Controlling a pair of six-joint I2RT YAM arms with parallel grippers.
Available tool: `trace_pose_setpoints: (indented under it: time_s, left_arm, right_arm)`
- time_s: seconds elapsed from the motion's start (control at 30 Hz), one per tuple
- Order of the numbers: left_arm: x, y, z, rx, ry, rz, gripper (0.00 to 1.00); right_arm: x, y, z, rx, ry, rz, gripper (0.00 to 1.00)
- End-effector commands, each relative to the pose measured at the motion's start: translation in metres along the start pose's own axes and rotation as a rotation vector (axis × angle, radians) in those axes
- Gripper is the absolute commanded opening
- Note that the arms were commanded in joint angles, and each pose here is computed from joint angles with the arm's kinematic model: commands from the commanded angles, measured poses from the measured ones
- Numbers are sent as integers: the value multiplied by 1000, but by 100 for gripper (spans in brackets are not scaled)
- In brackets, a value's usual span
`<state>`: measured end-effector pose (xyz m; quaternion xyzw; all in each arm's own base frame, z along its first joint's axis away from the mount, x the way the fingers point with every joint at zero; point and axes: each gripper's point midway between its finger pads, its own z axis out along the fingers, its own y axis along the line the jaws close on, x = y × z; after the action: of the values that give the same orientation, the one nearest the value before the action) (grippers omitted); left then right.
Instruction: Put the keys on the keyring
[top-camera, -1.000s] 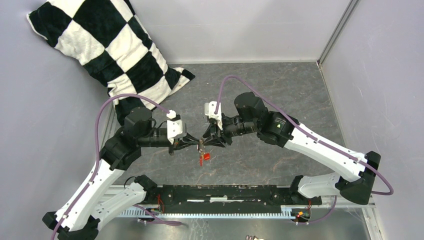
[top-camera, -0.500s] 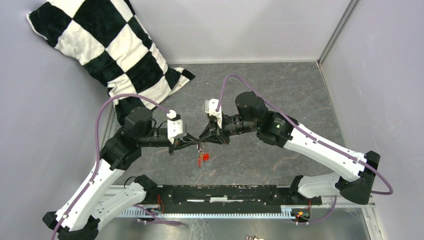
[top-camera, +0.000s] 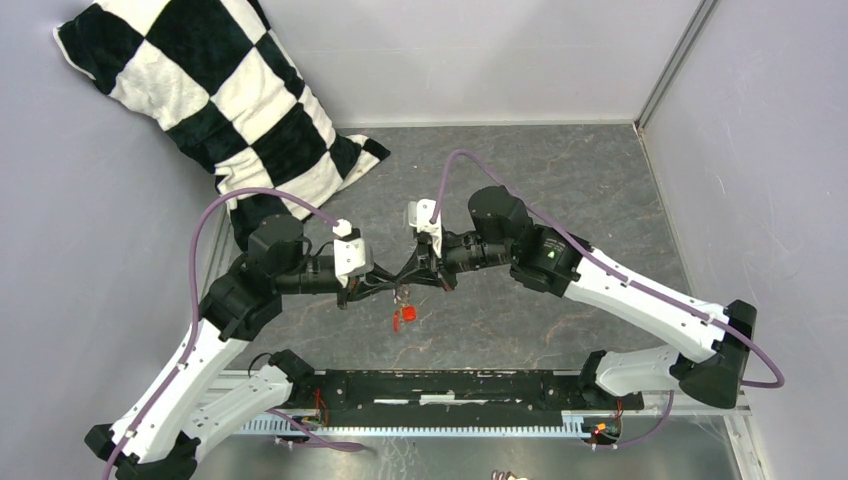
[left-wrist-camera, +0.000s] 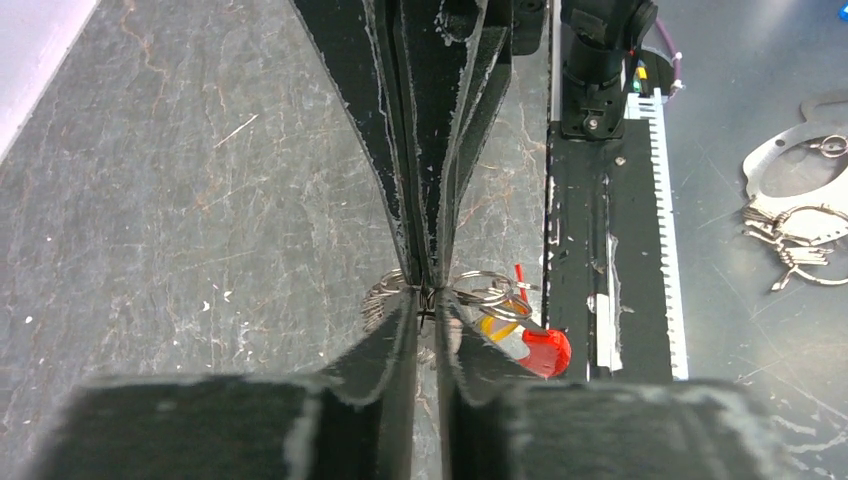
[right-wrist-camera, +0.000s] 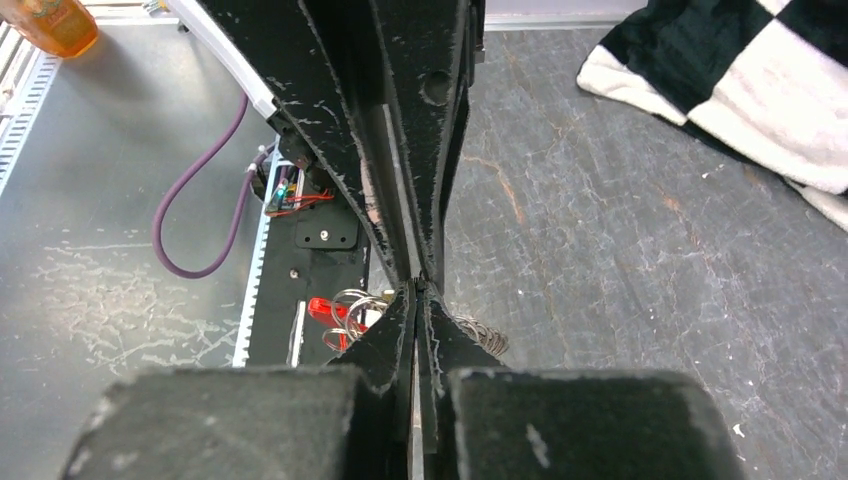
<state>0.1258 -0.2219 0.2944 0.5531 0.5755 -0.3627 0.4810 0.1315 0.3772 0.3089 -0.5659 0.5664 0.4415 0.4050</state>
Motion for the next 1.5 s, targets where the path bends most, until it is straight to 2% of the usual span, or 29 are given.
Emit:
trace_pose_setpoints:
  time_s: [0.0,0.07,0.17,0.43,0.7,0.8,0.93,1.13,1.47]
  left_arm:
    - [-20,-2,-3,6,-67,26,28]
    - [-21,-5,-4,14,-75,27,43]
    - [-22,-8,-6,17,-83,32,47]
    - [-27,-4,-6,-4,-93,0,32]
    - [-36,-3,-7,-14,-119,-22,16]
    - [-38,-2,-7,-17,-123,-21,13]
    - [-39,-6,-9,-1,-124,-18,14]
    - [-33,-21,-10,77,-108,16,29]
    - [-39,-13,-8,57,-111,-4,28]
  right_arm:
    - [-33,-6,-9,62,-153,-78,0]
    - [-44,-1,-18,71,-239,-112,0]
    - [-54,6,-27,71,-336,-136,0]
    - [-58,16,-37,58,-440,-136,0]
    - [-59,20,-40,48,-488,-127,0]
    - [-56,22,-38,37,-495,-118,0]
    - [-52,20,-37,44,-502,-109,0]
    - [-52,21,-38,45,-515,-113,0]
    - [-50,23,-35,23,-516,-105,0]
